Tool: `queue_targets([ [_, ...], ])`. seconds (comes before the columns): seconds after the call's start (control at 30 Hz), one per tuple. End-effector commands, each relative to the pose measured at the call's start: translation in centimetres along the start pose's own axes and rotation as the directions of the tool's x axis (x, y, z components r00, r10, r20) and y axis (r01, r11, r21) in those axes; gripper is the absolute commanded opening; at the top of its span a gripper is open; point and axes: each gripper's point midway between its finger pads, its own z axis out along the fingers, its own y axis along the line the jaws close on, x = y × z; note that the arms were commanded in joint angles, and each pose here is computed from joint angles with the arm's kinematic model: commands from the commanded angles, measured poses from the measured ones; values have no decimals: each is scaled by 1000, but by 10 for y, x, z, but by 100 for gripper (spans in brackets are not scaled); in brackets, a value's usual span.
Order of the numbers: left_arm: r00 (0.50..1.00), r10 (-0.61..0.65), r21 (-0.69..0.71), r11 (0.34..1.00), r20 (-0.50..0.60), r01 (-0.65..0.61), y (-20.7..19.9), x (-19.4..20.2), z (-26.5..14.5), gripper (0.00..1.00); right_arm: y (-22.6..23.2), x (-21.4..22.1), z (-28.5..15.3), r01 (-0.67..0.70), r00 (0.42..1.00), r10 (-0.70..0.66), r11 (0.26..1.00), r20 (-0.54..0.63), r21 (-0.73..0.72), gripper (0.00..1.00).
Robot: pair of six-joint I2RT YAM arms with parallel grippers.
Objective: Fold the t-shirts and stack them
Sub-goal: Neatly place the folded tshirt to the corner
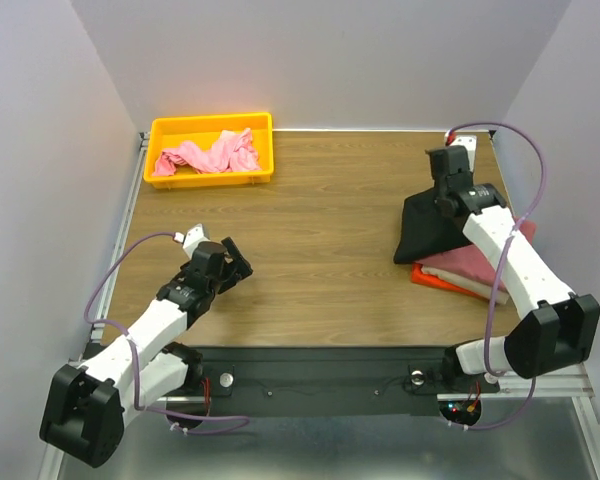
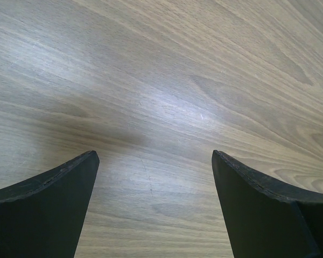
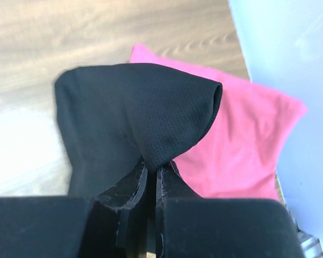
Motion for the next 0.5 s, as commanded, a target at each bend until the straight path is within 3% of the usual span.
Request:
queue_targets([
  [0.0, 999, 7, 21, 1000, 31, -7, -9, -11, 1, 98, -23, -47, -25, -55, 992, 56, 998, 110, -11, 0],
  [0.3, 1000, 9, 13, 1000, 22, -9, -8, -10, 5, 98, -66, -60, -42, -152, 982, 145, 987, 125, 55, 0],
  [0.47, 1000, 9, 11, 1000, 18, -9, -8, -9, 7, 99, -67, -37, -32, -144, 988, 141, 988, 57, 60, 0],
])
